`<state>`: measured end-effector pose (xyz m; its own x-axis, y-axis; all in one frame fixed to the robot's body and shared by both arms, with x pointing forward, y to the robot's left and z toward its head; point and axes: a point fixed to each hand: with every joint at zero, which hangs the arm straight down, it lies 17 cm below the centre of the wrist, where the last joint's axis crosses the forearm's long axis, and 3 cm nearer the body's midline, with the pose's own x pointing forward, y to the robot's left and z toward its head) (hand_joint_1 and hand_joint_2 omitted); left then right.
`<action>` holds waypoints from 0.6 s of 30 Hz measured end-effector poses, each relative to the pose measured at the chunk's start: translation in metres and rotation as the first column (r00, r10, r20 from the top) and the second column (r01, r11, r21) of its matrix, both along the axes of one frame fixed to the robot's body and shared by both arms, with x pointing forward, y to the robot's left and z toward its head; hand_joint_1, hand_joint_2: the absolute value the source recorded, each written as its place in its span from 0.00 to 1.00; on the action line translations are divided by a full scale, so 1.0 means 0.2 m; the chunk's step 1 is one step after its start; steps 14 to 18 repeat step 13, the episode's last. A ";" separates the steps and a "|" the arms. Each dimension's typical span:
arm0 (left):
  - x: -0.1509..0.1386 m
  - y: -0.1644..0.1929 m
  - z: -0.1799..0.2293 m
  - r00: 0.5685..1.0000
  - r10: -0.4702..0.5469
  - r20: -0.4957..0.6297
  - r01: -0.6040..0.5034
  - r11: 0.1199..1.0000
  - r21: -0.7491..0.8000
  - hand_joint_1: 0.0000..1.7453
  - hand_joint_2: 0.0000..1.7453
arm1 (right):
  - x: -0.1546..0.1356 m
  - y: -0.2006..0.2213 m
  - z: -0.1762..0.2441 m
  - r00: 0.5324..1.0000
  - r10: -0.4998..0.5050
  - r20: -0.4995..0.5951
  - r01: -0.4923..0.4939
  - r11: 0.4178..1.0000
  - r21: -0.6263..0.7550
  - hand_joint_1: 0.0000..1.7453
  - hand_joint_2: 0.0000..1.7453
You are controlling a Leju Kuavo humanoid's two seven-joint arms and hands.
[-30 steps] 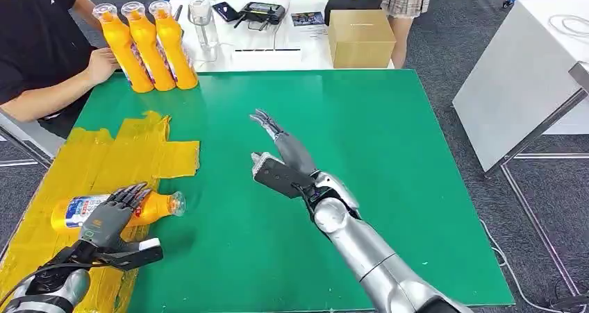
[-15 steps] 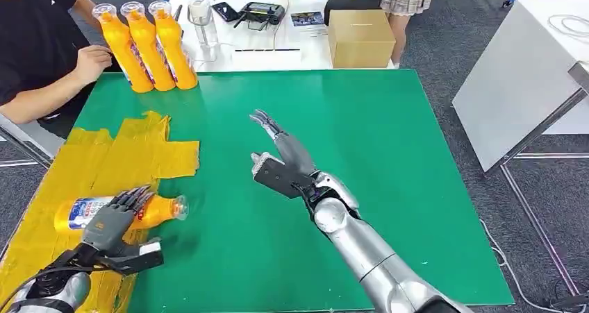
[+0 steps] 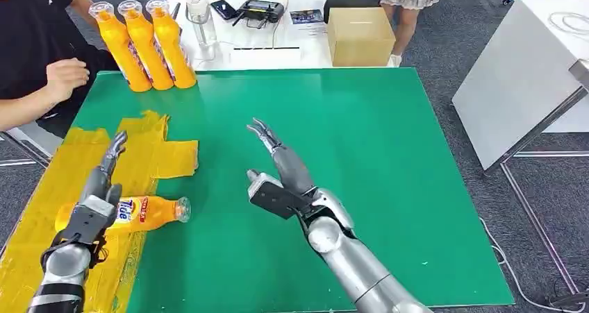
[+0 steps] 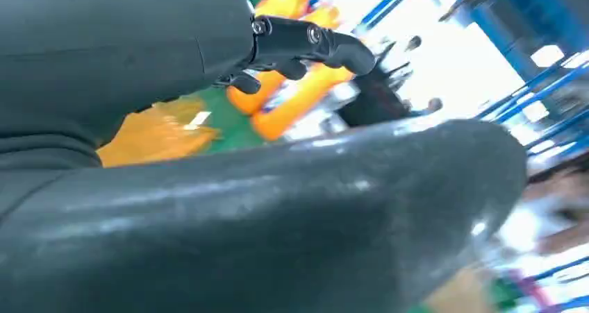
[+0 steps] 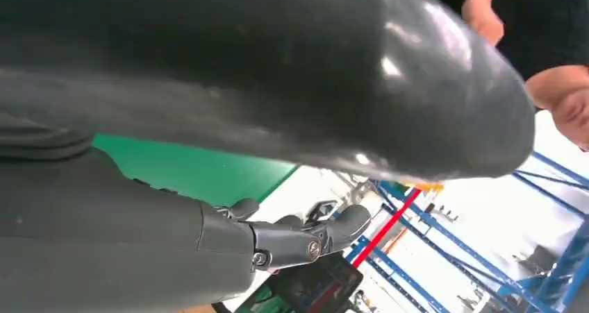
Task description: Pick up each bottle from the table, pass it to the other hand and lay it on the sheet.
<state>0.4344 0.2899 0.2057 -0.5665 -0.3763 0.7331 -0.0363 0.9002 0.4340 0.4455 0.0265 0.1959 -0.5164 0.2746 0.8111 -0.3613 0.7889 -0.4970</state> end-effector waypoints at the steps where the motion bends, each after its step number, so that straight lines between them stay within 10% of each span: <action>1: -0.01 -0.01 0.04 1.000 -0.003 0.018 0.003 1.000 -0.012 0.00 0.00 | 0.00 -0.01 0.00 1.000 -0.003 -0.001 0.003 1.000 0.004 0.00 0.00; 18: 0.01 -0.10 0.16 0.997 -0.076 -0.028 0.063 0.944 -0.325 0.00 0.00 | 0.01 -0.09 0.15 0.977 -0.167 0.136 0.163 0.986 0.038 0.00 0.00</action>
